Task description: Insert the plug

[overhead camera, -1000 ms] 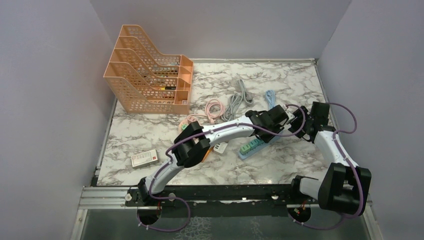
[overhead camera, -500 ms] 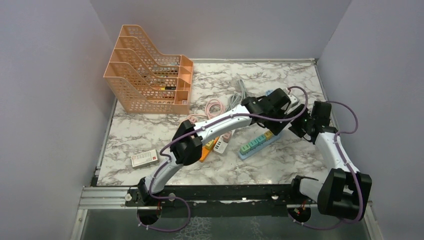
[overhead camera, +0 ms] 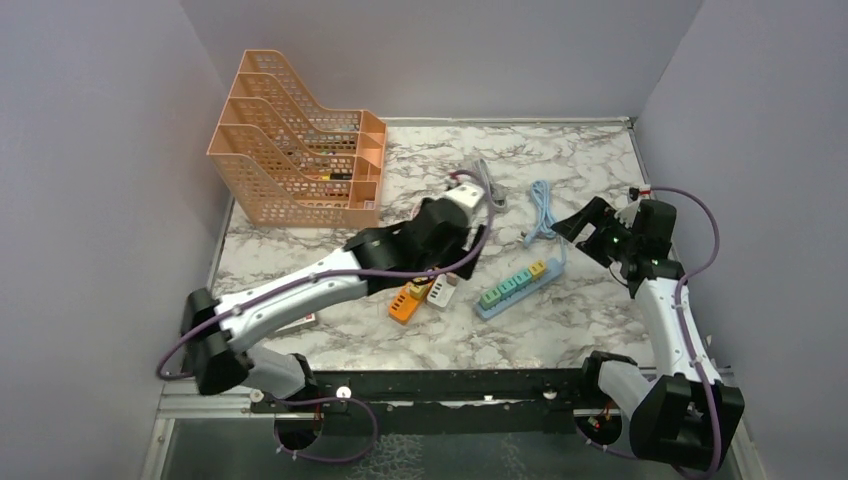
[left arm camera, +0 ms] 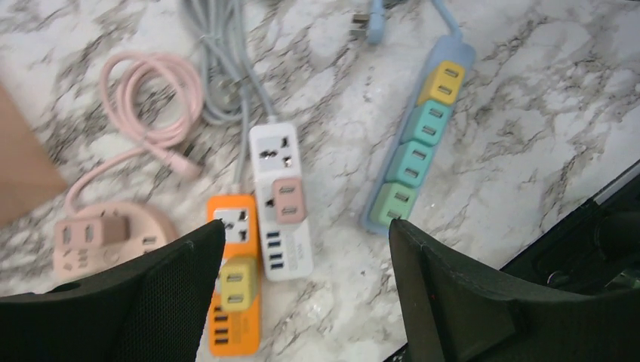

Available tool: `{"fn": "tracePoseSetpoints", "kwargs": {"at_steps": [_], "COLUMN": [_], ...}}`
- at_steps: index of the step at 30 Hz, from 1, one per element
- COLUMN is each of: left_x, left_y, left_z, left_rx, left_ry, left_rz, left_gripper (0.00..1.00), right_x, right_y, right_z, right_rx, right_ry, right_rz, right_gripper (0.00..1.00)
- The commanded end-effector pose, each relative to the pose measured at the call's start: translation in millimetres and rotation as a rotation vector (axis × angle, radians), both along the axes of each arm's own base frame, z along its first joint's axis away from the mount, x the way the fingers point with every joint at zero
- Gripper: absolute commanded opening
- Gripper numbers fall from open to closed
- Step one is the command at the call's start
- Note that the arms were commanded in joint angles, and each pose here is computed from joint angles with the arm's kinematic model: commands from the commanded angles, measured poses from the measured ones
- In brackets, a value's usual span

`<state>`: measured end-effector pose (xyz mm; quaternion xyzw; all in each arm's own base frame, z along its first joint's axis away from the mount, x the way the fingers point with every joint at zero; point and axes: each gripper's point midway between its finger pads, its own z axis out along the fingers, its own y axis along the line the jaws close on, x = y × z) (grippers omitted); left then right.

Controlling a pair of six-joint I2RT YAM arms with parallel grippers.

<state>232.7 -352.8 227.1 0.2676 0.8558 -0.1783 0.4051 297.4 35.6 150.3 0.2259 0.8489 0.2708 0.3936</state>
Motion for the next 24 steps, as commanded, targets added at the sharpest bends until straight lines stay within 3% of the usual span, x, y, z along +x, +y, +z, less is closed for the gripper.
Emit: {"fn": "tracePoseSetpoints", "kwargs": {"at_steps": [1, 7, 9, 10, 15, 24], "left_x": [-3.8, -31.2, -38.7, -42.1, -53.8, -61.7], "left_y": [70.1, 163.5, 192.4, 205.4, 264.8, 314.5], "left_z": [21.2, 32.7, 42.1, 49.8, 93.5, 125.6], "left_rx": [-0.134, -0.262, -0.304, -0.327, -0.361, -0.362], "left_ry": [-0.098, -0.193, -0.234, -0.257, -0.416, -0.517], "left_rz": [0.202, 0.358, 0.404, 0.423, 0.479, 0.579], "left_gripper": [0.82, 0.86, 0.93, 0.98, 0.99, 0.99], "right_x": [4.4, -5.8, -14.1, -18.1, -42.3, -67.8], "right_y": [16.6, 14.1, 8.7, 6.5, -6.3, -23.2], "right_z": [28.9, 41.7, 54.5, 64.2, 112.9, 140.6], "right_rx": [-0.006, -0.068, -0.107, -0.127, -0.221, -0.273], "right_ry": [-0.101, -0.079, -0.094, -0.116, -0.235, -0.256], "right_rz": [0.125, 0.109, 0.083, 0.071, -0.013, -0.14], "right_gripper": [0.95, 1.0, 1.0, 1.0, 1.0, 1.0]}}
